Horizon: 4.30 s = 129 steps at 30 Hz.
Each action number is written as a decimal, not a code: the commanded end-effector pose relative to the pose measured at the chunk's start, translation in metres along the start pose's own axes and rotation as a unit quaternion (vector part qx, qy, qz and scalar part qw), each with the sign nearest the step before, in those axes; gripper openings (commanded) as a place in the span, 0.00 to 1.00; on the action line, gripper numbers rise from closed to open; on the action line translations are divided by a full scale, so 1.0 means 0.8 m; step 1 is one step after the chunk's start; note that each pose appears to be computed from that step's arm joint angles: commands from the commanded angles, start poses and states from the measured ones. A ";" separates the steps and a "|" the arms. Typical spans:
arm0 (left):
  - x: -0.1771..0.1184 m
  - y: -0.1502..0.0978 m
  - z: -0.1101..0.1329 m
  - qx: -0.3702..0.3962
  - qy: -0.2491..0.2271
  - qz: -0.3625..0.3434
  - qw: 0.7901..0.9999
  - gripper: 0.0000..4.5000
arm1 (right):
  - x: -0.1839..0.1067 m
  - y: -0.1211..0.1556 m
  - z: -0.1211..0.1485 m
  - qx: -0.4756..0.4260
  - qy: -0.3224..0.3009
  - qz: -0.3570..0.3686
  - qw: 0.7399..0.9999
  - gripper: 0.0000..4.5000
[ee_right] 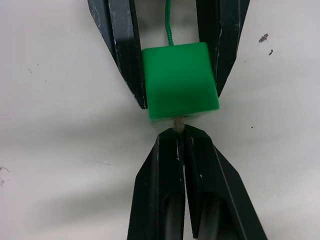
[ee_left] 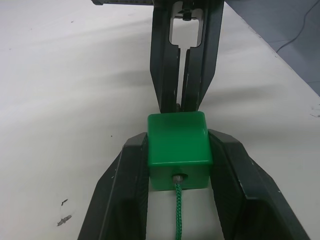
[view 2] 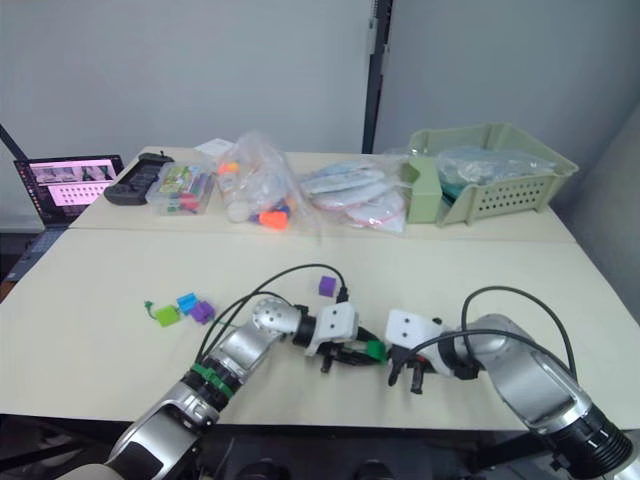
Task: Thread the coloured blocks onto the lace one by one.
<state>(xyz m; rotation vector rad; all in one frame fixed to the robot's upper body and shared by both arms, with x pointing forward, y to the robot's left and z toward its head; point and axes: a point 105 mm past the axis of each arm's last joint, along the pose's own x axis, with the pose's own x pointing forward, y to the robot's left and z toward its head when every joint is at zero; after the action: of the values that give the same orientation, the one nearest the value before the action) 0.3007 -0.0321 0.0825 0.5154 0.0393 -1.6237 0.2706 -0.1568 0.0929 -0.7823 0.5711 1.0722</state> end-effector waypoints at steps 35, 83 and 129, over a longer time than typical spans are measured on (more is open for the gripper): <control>-0.372 -0.003 -0.124 -0.096 0.242 0.193 0.946 0.26 | -0.002 -0.022 0.012 -0.032 -0.010 0.014 0.999 0.00; -0.065 0.002 0.010 -0.014 -0.030 0.014 0.999 1.00 | -0.012 -0.012 0.064 -0.040 -0.054 0.040 0.997 0.00; -0.060 0.001 0.013 -0.043 -0.051 0.013 0.998 0.00 | -0.021 -0.005 0.068 -0.004 -0.070 0.054 0.996 0.36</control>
<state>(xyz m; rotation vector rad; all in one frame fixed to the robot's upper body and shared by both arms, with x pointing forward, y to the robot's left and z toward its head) 0.2970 0.0096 0.0956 0.3517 0.0834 -1.6236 0.2697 -0.1225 0.1251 -0.6747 0.5396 1.2325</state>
